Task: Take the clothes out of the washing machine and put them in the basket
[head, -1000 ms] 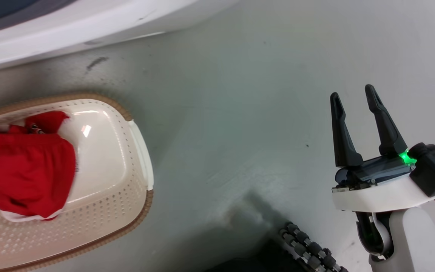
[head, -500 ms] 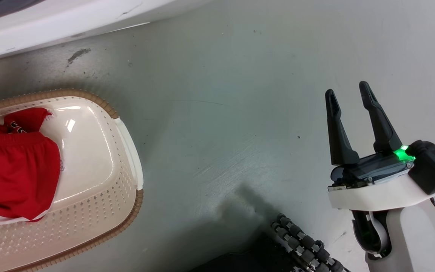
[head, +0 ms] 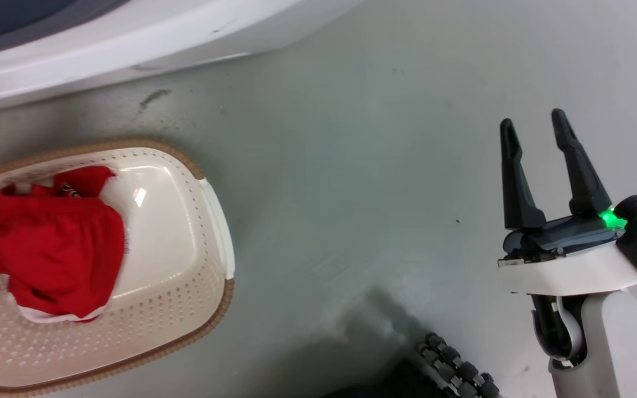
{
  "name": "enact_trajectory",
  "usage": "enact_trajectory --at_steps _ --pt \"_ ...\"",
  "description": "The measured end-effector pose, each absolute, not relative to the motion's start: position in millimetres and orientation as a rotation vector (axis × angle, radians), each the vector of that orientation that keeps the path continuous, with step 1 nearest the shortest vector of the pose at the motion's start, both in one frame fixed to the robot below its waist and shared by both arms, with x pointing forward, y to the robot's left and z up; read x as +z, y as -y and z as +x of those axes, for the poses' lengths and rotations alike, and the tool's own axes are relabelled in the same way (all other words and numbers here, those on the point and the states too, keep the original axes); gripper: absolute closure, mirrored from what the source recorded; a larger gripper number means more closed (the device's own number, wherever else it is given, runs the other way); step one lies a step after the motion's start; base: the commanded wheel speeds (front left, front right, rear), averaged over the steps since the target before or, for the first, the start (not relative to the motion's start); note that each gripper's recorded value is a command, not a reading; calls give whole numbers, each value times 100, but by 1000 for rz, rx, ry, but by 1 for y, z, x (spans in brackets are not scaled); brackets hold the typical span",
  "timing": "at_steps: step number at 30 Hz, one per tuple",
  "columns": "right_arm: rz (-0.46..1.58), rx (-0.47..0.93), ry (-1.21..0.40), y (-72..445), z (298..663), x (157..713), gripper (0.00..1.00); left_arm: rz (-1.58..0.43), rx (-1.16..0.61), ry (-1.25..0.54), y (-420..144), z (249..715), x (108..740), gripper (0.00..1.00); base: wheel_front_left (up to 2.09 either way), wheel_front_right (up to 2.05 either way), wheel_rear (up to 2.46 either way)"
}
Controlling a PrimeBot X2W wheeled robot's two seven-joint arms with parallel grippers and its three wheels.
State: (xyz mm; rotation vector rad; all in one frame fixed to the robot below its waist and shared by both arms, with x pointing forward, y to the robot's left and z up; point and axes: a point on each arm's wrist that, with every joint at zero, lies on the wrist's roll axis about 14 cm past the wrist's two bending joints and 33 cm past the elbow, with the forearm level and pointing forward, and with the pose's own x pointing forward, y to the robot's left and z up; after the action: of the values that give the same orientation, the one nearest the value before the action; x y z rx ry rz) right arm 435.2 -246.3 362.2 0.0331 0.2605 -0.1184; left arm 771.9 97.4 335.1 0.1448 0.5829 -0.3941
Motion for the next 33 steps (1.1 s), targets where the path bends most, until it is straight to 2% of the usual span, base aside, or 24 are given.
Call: enact_trajectory --at_steps 13,26,33 --pt "-3 -83 -110 238 443 420 0 20 -399 -164 -99 727 433 100 0 0 0" --pt "-13 -15 26 213 431 476 0 -59 -352 3 -115 643 515 100 0 0 0" --pt "-7 24 74 198 419 497 0 -24 -357 87 -119 584 540 100 0 0 0"
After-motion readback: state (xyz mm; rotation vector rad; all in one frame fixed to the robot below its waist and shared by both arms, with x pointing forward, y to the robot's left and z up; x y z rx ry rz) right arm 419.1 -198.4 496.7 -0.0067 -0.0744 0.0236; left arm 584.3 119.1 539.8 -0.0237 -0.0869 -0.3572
